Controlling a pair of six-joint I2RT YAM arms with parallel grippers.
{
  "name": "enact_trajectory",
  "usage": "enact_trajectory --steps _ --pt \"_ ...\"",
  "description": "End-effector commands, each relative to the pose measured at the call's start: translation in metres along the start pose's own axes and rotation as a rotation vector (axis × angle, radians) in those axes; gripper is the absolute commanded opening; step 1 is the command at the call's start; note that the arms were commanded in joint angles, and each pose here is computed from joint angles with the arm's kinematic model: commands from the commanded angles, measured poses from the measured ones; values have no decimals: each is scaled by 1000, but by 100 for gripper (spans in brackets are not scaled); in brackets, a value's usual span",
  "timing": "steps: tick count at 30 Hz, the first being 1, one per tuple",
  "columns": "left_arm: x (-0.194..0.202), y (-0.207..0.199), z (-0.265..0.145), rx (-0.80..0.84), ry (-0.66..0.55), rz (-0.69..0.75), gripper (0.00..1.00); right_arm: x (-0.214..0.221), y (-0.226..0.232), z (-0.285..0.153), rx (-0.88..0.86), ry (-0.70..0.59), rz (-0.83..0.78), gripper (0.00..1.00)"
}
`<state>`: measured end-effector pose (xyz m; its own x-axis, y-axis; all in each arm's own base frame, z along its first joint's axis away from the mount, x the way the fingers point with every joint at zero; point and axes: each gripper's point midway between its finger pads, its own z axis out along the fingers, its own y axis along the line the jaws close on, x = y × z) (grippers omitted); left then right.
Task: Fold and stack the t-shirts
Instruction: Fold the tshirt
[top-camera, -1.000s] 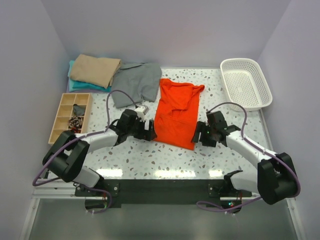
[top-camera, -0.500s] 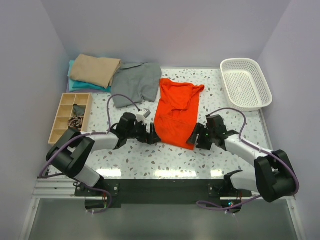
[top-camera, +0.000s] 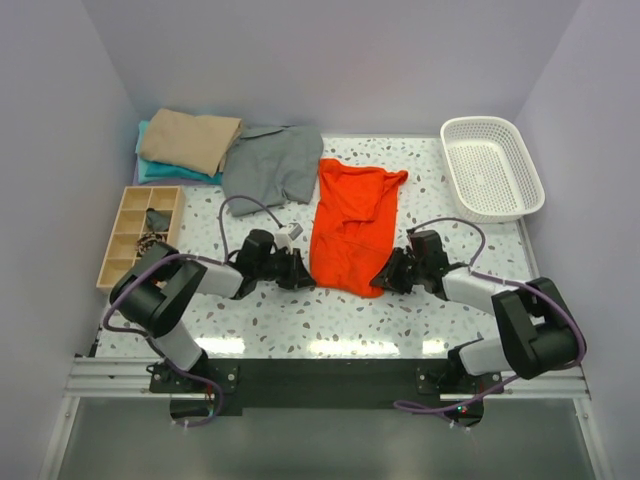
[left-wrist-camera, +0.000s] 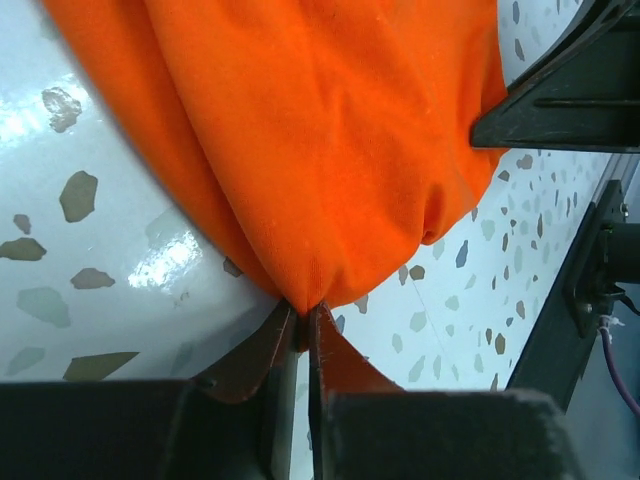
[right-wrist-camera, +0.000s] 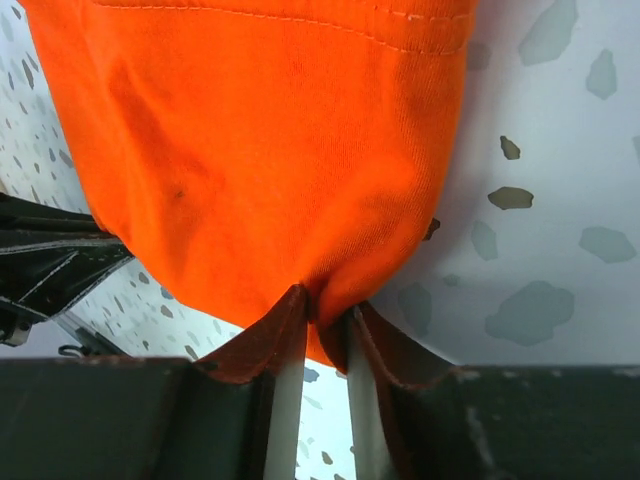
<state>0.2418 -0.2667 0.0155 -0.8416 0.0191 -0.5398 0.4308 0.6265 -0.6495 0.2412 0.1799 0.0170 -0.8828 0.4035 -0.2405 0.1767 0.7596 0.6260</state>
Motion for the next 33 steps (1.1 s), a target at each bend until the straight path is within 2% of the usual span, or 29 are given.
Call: enact_trajectory --steps 1,4,7,11,13,17,22,24,27,29,33 --pt "3 0 6 28 4 -8 1 24 -35 3 107 58 10 19" --pt "2 0 4 17 14 -1 0 22 -29 -2 86 54 -20 10" --pt "8 -2 -5 -8 48 -6 0 26 -30 -13 107 65 -40 6" --pt "16 -14 -27 -33 60 1 0 25 -25 -44 113 13 -67 4" --pt "32 -14 -38 -64 100 -28 0 33 -33 -59 157 12 -62 3" --pt "53 -39 -56 -38 114 -33 0 46 -29 -92 123 -24 -59 3" --pt "89 -74 -67 2 179 -41 0 76 -40 -115 129 23 -28 3" --pt "101 -75 -76 -26 204 -57 0 80 -38 -123 99 9 -46 3" --pt "97 -80 -92 -57 165 -60 0 83 -31 -137 62 -8 -70 4" --pt "68 -89 -103 -79 59 -29 0 76 -28 -142 59 -46 -83 6" --pt "28 -94 -116 -167 -42 41 0 51 -6 -146 21 -122 -114 7"
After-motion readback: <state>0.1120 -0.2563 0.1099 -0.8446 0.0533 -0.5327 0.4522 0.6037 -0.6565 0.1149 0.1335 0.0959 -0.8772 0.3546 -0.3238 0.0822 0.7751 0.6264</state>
